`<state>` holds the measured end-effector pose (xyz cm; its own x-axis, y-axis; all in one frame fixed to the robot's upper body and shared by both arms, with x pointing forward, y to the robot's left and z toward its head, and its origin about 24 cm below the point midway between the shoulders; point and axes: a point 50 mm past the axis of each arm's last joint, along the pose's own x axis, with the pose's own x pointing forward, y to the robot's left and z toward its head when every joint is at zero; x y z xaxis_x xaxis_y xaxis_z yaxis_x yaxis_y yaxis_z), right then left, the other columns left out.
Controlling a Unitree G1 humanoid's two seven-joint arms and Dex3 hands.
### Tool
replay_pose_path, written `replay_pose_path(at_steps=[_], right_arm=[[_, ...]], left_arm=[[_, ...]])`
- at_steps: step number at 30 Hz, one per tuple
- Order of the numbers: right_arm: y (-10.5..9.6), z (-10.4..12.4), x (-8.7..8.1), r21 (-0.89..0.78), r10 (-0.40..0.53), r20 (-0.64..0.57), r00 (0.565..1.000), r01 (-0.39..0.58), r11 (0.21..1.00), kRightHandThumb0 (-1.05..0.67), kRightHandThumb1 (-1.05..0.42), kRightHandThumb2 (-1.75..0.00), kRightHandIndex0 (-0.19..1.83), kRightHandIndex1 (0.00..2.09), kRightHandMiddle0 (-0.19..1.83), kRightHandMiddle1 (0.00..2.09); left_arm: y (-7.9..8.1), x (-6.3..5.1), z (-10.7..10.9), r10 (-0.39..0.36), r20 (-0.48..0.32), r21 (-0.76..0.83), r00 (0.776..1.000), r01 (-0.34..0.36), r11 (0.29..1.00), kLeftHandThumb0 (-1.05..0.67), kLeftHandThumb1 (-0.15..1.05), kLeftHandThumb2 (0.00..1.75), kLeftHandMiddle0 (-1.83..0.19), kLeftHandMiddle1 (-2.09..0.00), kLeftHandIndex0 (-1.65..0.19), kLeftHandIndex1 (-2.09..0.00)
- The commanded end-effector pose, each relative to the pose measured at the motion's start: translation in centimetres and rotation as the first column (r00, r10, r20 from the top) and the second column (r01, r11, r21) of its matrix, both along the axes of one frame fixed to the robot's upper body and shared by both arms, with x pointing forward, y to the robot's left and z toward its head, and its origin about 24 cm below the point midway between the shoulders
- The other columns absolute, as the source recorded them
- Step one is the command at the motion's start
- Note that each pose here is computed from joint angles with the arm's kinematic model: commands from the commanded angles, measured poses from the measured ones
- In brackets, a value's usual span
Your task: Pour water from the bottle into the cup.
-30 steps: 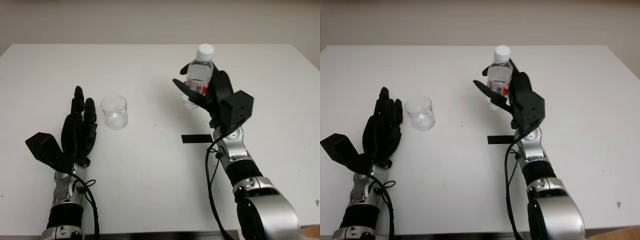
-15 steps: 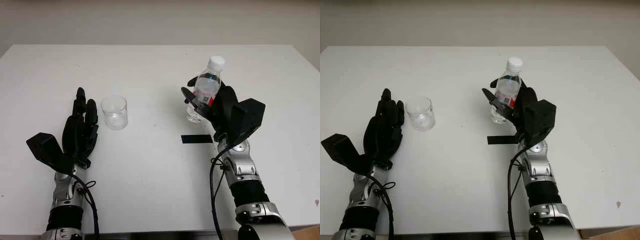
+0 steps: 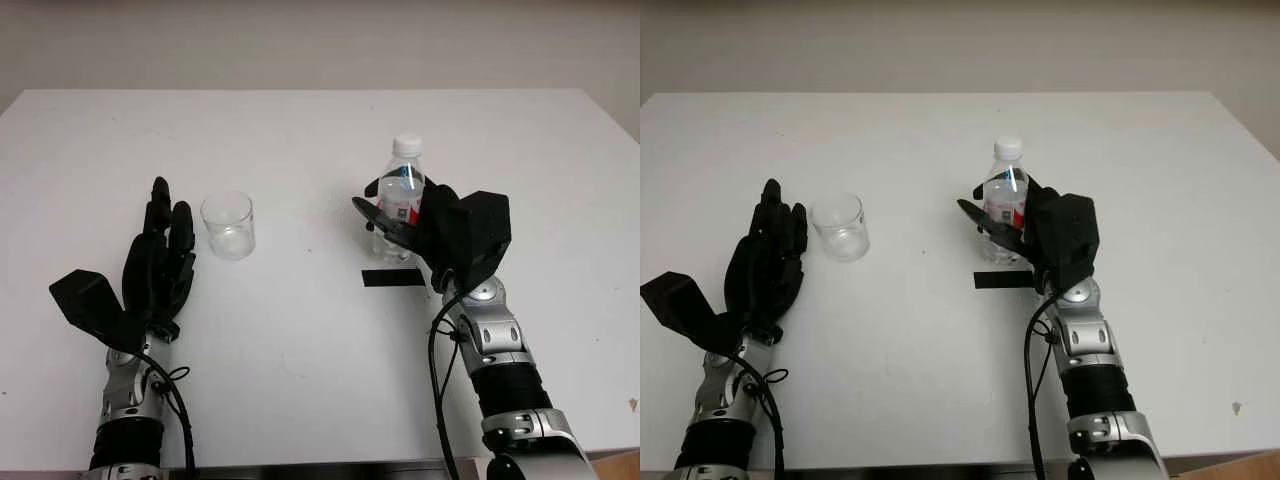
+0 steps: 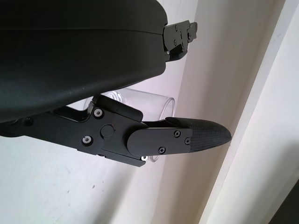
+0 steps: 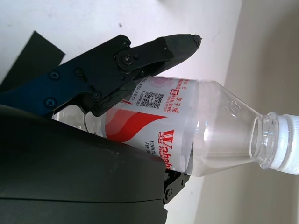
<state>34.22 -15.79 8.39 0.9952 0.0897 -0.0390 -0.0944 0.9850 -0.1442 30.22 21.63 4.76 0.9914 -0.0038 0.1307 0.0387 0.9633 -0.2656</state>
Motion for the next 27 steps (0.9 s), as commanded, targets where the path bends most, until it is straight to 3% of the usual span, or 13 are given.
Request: replay_pose_path(at_steps=[1,10,17,27], right_arm=[[-0.1,0.5,-0.1,0.005,-0.006,0.017,1.000,0.006,1.000,-0.35,-1.05,-0.38,1.29,2.09,0.93,2.09],[0.1,-0.7,-0.9,0.050,-0.034,-0.020,0.999,0.035,0.998,-0.37,-1.05,-0.40,1.26,2.09,0.87,2.09],[0.1,-1.1,-1.8,0.099,-0.045,-0.013,0.999,0.046,0.994,-0.39,-1.05,-0.38,1.37,2.09,0.94,2.09],[0.1,-1.7,-2.6,-0.029,-0.032,-0.011,0.999,0.032,0.999,-0.41,-1.05,-0.37,1.18,2.09,0.87,2.09]], left_arm=[[0.2,-1.1,-2.0,0.008,-0.079,-0.009,0.997,-0.008,1.000,-0.72,1.05,0.41,0.18,-0.06,0.18,-0.03],[0.5,-1.2,-2.0,0.011,-0.086,-0.014,0.996,-0.012,1.000,-0.71,1.05,0.42,0.17,-0.06,0.19,-0.03],[0.7,-1.3,-1.9,0.013,-0.083,-0.011,0.996,-0.014,1.000,-0.72,1.05,0.40,0.17,-0.06,0.19,-0.04],[0.6,-1.4,-1.8,0.022,-0.085,-0.010,0.996,-0.022,1.000,-0.71,1.05,0.40,0.14,-0.06,0.16,-0.06]])
